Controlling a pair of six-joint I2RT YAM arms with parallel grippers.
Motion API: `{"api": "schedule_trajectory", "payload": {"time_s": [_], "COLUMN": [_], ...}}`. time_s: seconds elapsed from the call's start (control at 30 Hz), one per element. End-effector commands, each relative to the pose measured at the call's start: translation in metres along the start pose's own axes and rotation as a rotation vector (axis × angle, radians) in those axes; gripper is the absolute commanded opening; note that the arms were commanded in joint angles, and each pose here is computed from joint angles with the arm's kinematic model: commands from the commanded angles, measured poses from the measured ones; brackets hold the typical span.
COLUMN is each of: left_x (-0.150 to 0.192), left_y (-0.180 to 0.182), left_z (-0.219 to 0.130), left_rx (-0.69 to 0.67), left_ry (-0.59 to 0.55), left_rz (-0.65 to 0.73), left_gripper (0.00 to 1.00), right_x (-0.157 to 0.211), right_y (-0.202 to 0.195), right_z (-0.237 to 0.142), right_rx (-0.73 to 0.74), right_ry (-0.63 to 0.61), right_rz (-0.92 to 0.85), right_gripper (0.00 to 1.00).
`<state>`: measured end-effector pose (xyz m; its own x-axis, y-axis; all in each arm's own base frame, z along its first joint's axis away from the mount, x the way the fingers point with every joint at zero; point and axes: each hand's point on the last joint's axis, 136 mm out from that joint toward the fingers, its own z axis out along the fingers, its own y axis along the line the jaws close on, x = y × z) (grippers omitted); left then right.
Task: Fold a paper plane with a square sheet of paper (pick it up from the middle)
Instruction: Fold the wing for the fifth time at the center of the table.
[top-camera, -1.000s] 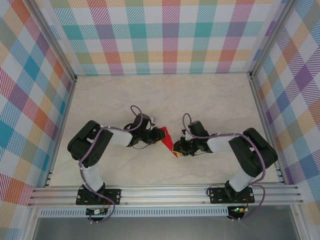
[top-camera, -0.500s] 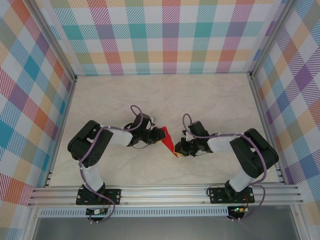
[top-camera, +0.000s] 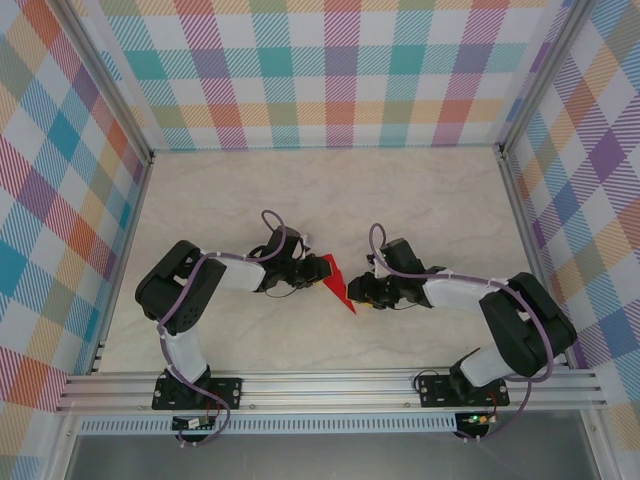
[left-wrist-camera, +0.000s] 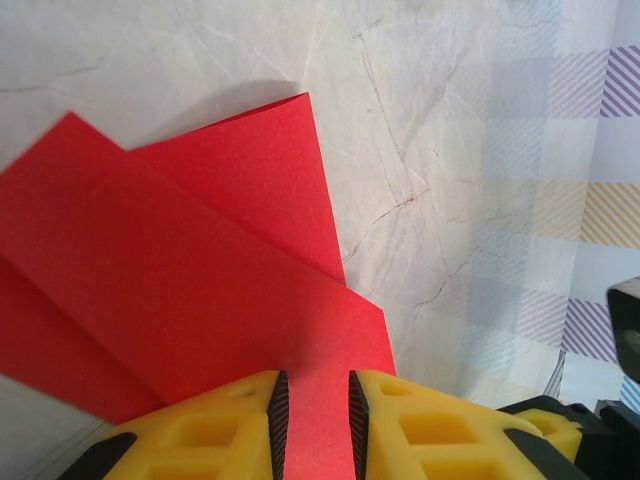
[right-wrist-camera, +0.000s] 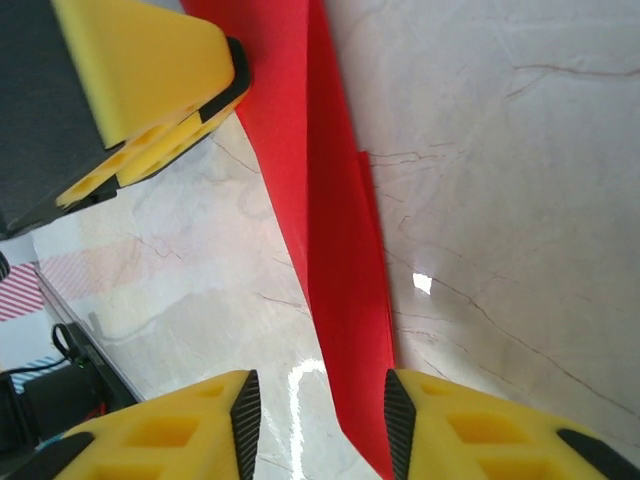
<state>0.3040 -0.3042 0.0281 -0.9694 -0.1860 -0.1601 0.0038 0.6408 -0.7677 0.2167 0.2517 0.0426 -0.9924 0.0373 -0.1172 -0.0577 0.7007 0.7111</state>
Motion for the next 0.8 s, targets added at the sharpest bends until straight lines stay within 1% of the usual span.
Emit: {"api": "schedule_trajectory", "payload": {"time_s": [0.0,0.1,0.27,0.33,0.57,0.77], "left_x": [0.017,0.017,0.018,0.018,0.018,0.018], "left_y": [0.033,0.034,0.034,0.034,0.033,0.033], "left_z": [0.013,0.013,0.013,0.013,0.013,0.014], "left_rx": [-0.101,-0.102,-0.102,-0.102,-0.100,-0.101], "left_ry": [0.058,0.060,0.063,0.064,0.065,0.069], "left_rz": [-0.028,-0.029,-0.030,-0.031,-0.030,-0.032], "left_gripper": [0.25,0.25,0.25,0.25,0.25,0.25], "right_x": [0.002,0.002,0.004,0.004,0.003,0.005], "right_y": [-0.001,-0.002,0.003,0.002,-0.009,-0.013], "right_z": [-0.002,0.000,0.008,0.011,0.017,0.020], "right_rx": [0.055,0.091,0.107,0.137,0.195,0.203], "right_ry": [0.010,0.018,0.044,0.056,0.075,0.088], "right_rz": [-0.092,-0.129,-0.194,-0.211,-0.215,-0.212], "right_gripper": [0.44,0.45,0.46,0.46,0.42,0.33]}}
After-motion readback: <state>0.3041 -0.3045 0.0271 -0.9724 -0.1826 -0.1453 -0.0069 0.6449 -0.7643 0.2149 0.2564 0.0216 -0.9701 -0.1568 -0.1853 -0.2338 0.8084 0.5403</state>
